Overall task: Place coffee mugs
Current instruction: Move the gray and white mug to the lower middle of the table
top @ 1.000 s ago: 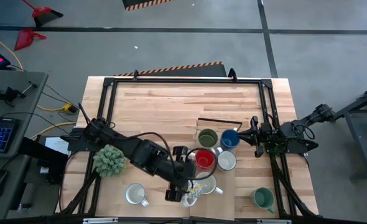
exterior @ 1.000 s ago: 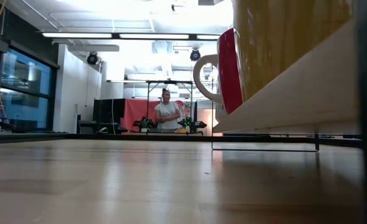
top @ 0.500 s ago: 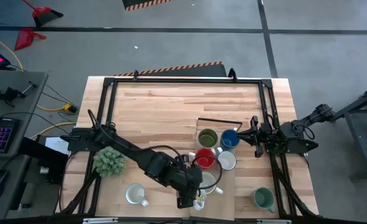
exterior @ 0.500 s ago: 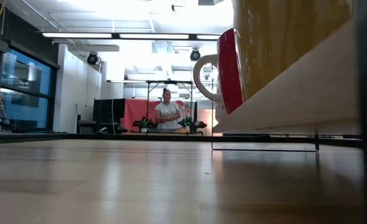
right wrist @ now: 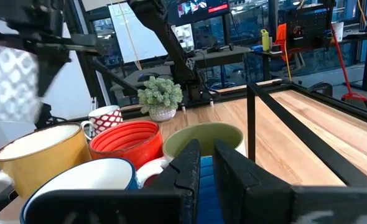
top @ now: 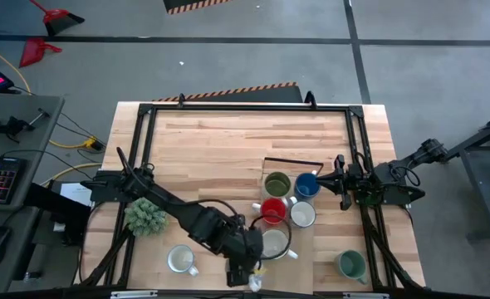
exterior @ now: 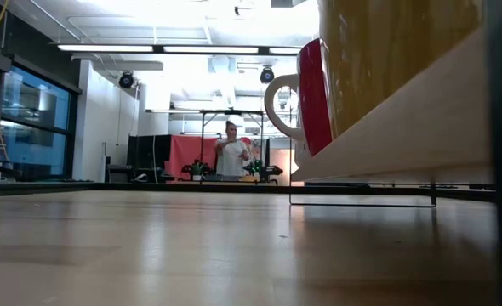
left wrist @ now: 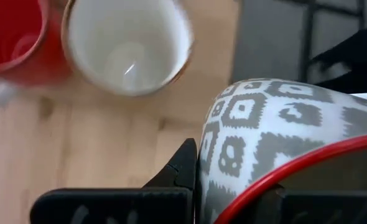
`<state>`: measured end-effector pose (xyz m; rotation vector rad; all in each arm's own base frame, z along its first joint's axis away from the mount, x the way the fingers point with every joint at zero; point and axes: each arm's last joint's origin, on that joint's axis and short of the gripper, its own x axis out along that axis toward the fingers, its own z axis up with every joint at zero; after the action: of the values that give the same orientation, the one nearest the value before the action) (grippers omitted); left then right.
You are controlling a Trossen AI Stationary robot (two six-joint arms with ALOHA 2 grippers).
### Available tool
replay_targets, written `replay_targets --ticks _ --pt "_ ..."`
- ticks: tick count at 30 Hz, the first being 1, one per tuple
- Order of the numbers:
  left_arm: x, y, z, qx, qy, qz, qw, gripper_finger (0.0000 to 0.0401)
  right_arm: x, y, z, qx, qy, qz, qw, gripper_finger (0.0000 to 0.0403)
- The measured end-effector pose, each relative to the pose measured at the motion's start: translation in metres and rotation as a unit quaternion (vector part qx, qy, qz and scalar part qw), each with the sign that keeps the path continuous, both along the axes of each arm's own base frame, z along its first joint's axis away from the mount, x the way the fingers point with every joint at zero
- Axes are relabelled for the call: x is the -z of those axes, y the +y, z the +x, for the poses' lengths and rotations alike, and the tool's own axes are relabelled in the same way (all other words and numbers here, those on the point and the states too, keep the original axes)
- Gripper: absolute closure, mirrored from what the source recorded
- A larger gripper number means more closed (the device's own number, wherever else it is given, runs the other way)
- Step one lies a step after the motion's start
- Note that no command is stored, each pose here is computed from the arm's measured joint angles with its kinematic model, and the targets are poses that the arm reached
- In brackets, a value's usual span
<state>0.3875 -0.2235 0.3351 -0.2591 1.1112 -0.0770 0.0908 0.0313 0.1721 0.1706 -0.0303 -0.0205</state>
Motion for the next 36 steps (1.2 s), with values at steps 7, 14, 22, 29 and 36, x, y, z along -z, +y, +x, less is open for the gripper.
replay_targets --ticks 7,14,22,29,36 --pt "0.009 0.012 -0.015 -0.016 0.091 0.054 0.994 0.0393 0.000 0.000 0.000 0.000 0.000 0.000 1.000 0.0373" --pt "0.036 0.011 -0.012 -0.018 0.119 0.073 0.990 0.0393 0.000 0.000 0.000 0.000 0.000 0.000 1.000 0.0373" --pt "0.072 0.000 -0.017 -0.012 0.146 0.087 0.985 0.0393 0.000 0.000 0.000 0.000 0.000 0.000 1.000 0.0373" --pt "0.093 -0.010 -0.017 -0.027 0.130 0.077 0.988 0.0394 0.000 0.000 0.000 0.000 -0.001 0.001 1.000 0.0373" --pt "0.110 -0.017 -0.021 -0.035 0.141 0.063 0.987 0.0394 0.000 0.000 0.000 0.000 -0.001 0.001 1.000 0.0373"
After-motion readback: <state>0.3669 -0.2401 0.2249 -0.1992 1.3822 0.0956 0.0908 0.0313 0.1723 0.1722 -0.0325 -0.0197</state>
